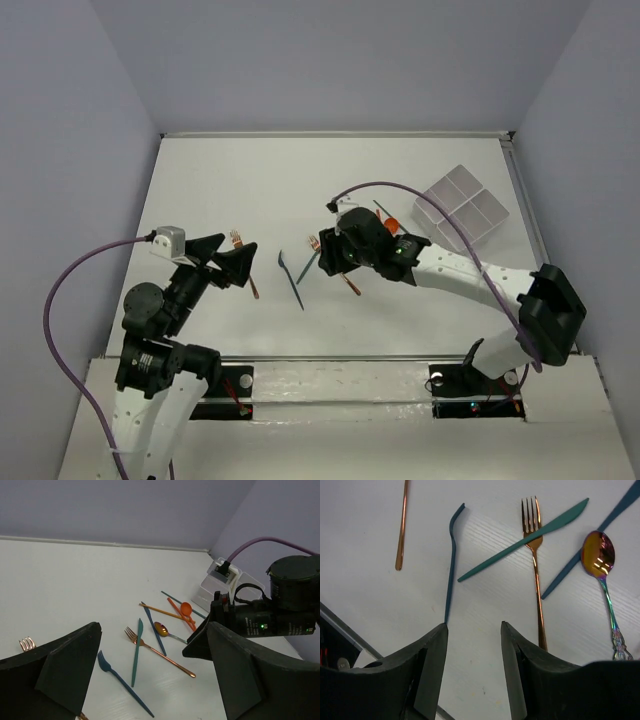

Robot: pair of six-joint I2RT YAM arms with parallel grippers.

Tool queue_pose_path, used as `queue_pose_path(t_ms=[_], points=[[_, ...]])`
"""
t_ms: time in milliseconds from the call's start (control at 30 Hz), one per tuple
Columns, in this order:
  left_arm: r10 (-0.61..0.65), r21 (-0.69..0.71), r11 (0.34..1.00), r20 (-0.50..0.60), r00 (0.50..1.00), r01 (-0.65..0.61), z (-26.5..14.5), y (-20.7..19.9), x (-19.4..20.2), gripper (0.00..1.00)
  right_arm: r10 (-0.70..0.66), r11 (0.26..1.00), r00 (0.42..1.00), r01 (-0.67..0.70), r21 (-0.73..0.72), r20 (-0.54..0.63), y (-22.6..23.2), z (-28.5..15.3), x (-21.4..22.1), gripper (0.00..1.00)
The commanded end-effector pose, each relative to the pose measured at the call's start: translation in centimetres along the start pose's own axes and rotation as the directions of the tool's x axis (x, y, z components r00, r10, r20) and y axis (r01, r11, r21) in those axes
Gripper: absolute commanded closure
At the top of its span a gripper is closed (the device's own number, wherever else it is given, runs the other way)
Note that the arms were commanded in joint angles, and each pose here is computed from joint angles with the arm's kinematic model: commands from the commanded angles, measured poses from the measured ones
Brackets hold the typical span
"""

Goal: Sort the eating utensils into containers

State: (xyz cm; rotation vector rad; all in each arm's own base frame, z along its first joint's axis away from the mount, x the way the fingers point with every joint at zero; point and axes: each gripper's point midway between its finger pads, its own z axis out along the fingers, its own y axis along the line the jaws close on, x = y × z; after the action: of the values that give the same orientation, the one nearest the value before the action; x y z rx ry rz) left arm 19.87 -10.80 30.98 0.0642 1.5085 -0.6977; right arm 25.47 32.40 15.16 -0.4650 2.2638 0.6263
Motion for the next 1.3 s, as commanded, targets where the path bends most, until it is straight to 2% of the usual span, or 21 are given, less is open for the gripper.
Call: queue_pose_path(t_ms=[0, 367, 833, 1000, 1033, 1267], points=[[0.034, -0.011, 0.999, 0.08, 0.996, -0.033, -0.6, -0.3, -2.3, 0.01, -0.059, 0.998, 0.994, 0.061, -0.024, 0.09, 2.7, 1.3, -3.2, 0.47], [0.023, -0.112, 0.994, 0.104, 0.994, -0.012, -0.9, 1.5, -2.7, 0.01, -0.16, 0.985, 0.987, 0.159, -0.06, -0.009, 6.1, 7.2, -1.0, 0.48], [0.019, -0.145, 0.989, 0.111, 0.994, -0.003, -1.1, 2.0, -3.0, 0.01, -0.236, 0.971, 0.96, 0.24, 0.009, -0.152, 6.2, 13.4, 2.1, 0.49], [0.019, -0.137, 0.991, 0.11, 0.994, -0.004, -1.1, 1.8, -2.9, 0.01, -0.254, 0.961, 0.945, 0.272, 0.06, -0.207, 5.1, 15.0, 4.0, 0.54], [0.019, -0.137, 0.991, 0.112, 0.994, -0.004, -1.1, 1.8, -3.0, 0.01, -0.255, 0.959, 0.942, 0.275, 0.067, -0.217, 4.9, 15.4, 4.4, 0.58], [0.02, -0.135, 0.991, 0.114, 0.993, -0.004, -1.2, 1.8, -3.0, 0.01, -0.308, 0.923, 0.916, 0.353, 0.152, -0.258, 4.9, 16.4, 6.1, 0.69]])
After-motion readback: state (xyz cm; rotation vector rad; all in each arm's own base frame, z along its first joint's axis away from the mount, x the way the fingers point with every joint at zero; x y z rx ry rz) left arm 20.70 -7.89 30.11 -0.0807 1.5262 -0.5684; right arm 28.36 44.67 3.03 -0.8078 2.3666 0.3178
